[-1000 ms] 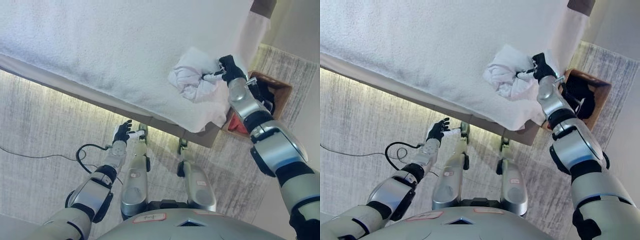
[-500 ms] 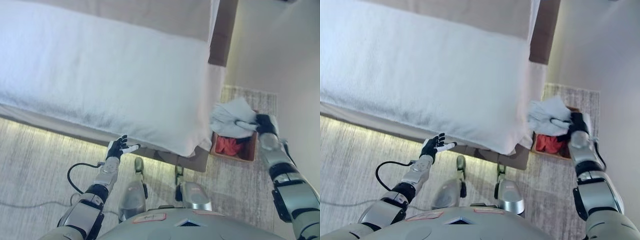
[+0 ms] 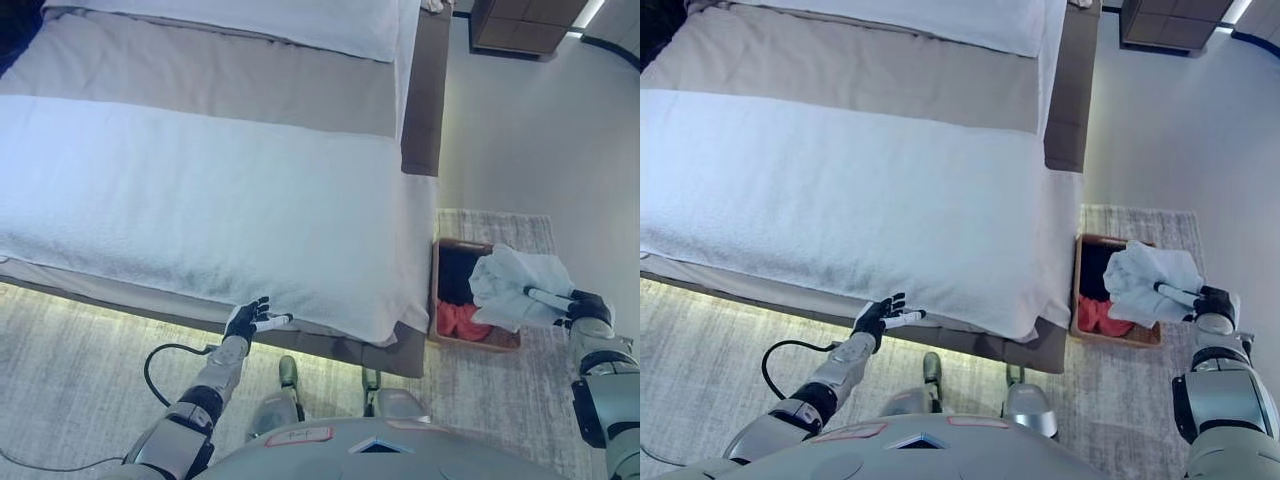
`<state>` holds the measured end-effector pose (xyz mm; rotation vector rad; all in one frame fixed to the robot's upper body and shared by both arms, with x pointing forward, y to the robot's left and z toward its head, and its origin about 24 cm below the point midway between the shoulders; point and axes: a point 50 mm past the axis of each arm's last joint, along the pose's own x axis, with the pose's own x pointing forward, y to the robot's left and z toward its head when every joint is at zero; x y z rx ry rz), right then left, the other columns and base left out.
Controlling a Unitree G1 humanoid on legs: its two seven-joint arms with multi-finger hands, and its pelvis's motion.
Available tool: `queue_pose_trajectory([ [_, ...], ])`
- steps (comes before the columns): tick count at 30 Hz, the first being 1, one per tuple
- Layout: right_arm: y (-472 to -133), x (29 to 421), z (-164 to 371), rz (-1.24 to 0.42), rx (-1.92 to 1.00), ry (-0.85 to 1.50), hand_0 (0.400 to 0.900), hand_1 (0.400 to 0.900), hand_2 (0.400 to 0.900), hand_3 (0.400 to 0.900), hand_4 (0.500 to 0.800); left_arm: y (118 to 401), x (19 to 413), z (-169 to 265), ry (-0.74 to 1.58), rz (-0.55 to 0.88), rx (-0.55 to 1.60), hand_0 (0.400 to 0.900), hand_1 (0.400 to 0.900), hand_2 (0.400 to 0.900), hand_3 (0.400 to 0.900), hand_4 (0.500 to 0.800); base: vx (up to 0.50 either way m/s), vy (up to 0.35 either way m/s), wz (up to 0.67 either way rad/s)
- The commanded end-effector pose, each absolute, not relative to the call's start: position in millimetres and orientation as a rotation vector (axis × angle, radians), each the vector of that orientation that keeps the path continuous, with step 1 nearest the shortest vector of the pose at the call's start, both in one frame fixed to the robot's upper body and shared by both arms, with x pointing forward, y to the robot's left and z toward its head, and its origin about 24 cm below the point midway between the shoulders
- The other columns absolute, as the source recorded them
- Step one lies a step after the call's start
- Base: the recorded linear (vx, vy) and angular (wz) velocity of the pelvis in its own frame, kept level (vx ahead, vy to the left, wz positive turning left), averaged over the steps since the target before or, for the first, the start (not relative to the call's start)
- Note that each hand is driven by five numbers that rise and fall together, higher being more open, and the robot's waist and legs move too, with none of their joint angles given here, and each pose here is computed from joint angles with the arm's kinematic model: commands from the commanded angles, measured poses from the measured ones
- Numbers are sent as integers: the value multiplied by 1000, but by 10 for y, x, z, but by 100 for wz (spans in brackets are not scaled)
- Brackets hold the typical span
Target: Put the clothes on the bed into the basket.
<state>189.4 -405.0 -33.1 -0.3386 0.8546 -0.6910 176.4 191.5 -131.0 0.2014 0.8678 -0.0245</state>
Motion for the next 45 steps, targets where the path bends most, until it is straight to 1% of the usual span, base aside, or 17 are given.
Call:
queue_pose_trajectory([
  [1,-4271,2110,78,-788,-333,710,400,400,400,400,500,2001,1956,-1211,803,-29,262,900,900,900,900,800,14,-30,3],
  [3,-4282,2105,87,-794,-332,711,400,400,400,400,500,1989,1953,-1215,804,-29,259,900,900,900,900,800,5,-12,2],
  [4,-4295,2093,92,-803,-330,713,461,461,461,461,536,1988,1949,-1217,806,-28,259,900,900,900,900,800,6,-14,4],
  [5,-4303,2084,95,-808,-328,716,857,857,857,857,774,1984,1945,-1221,808,-29,257,900,900,900,900,800,13,-21,5],
  [6,-4317,2069,99,-817,-327,722,900,900,900,900,800,1981,1937,-1227,813,-32,258,900,900,900,900,800,16,-18,4],
  [15,-4365,2036,134,-854,-322,739,900,900,900,900,800,1940,1917,-1238,817,-56,260,900,900,900,900,800,11,-8,3],
  [23,-4316,2057,89,-835,-318,746,900,900,900,900,800,1944,1913,-1244,824,-37,231,900,900,900,900,800,0,0,0],
  [28,-4228,2165,74,-804,-315,701,900,900,900,900,800,1953,1906,-1247,824,-24,224,900,900,900,900,800,-14,7,-3],
  [34,-3999,2252,-95,-712,-313,675,900,900,900,900,800,1980,1888,-1256,830,-4,220,900,900,900,900,800,-8,6,-3],
  [38,-3760,2255,-300,-624,-303,680,900,900,900,900,800,1999,1893,-1248,823,8,215,900,900,900,900,800,-13,6,-3],
  [45,-3241,2180,-687,-450,-292,716,900,900,900,900,800,2042,1892,-1240,815,33,222,900,900,900,900,800,-11,11,-3],
])
